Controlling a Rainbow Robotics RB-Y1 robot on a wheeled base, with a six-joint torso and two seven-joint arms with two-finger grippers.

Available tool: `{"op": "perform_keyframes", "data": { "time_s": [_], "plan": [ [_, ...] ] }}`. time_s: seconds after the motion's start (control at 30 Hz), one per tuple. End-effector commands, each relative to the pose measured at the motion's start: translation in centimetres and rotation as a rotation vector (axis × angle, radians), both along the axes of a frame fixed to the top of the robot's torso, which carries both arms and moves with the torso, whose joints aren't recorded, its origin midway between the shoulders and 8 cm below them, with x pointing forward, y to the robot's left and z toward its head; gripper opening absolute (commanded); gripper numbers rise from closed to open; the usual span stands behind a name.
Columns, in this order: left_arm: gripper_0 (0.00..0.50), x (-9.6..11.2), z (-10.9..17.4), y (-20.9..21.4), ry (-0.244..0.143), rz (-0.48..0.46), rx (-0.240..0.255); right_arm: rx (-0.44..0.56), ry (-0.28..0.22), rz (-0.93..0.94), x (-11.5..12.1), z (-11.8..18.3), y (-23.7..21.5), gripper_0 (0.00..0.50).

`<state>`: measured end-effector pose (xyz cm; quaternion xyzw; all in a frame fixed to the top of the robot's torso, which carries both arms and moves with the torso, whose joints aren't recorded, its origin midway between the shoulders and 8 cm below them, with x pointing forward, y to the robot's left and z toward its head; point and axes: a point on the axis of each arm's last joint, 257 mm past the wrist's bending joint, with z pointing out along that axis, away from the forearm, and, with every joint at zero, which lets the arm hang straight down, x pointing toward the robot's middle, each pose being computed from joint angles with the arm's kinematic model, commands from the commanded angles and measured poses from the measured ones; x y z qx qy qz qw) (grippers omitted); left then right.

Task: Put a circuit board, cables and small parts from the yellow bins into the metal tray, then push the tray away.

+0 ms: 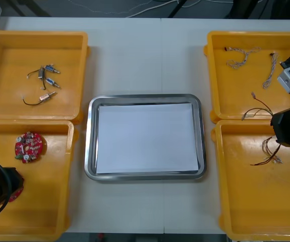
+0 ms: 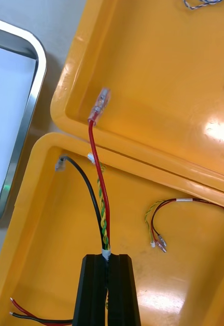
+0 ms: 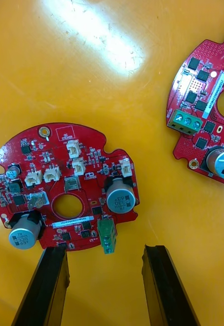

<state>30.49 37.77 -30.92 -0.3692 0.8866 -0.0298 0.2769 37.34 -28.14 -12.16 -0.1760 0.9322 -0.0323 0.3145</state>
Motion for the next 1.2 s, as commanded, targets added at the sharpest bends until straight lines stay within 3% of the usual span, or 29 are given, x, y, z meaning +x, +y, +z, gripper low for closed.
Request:
{"op": "perform_keyframes", "data": {
  "time_s": [0.03,0.7,1.03,1.1,1.2],
  "plan": [
    [0.428,0.1,-1.0,-1.0,0.004,-0.033,0.005,-0.037,0.005,0.026,0.0,0.4,0.1,0.000],
    [0.387,1.4,-2.5,-0.8,-0.002,-0.041,0.002,-0.051,0.012,0.009,0.1,0.1,-0.5,0.000],
    [0.243,2.4,-1.8,-0.9,-0.022,-0.042,0.008,-0.051,0.012,0.009,0.1,0.1,-0.5,0.000],
    [0.198,2.3,-1.9,-0.8,-0.019,-0.042,0.009,-0.051,0.012,0.009,0.1,0.1,-0.5,0.000],
    [0.083,2.3,-1.9,-0.8,-0.017,-0.043,0.012,-0.051,0.012,0.009,0.1,0.1,-0.5,0.000]
  ]
}}
